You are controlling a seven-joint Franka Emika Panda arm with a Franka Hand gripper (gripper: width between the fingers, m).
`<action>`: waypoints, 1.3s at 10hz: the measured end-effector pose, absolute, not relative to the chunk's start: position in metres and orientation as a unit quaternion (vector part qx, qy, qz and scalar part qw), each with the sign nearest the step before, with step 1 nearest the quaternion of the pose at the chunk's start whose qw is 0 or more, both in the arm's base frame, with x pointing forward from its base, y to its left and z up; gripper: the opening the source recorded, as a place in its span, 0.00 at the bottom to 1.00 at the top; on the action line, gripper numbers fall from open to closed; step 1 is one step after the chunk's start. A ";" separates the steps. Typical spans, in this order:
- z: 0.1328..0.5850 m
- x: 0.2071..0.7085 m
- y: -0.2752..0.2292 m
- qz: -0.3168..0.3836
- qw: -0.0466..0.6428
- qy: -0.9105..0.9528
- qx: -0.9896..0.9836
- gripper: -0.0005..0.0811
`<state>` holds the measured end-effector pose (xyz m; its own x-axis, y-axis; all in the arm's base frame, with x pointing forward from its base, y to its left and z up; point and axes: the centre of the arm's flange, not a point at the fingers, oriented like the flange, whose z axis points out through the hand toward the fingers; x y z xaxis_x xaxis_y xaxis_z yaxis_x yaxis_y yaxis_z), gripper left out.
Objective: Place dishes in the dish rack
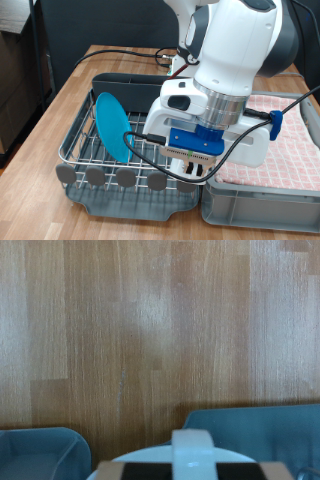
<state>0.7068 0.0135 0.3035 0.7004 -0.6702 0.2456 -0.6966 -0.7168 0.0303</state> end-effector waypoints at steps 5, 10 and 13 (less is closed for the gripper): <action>0.301 0.714 0.012 0.061 0.077 -0.372 0.923 0.10; 0.292 0.719 0.008 0.042 0.067 -0.362 0.929 0.10; 0.285 0.720 0.006 0.044 0.066 -0.362 0.929 0.10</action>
<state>0.7202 0.0063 0.2847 0.7347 -0.6658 0.1300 -0.6775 -0.7299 0.0909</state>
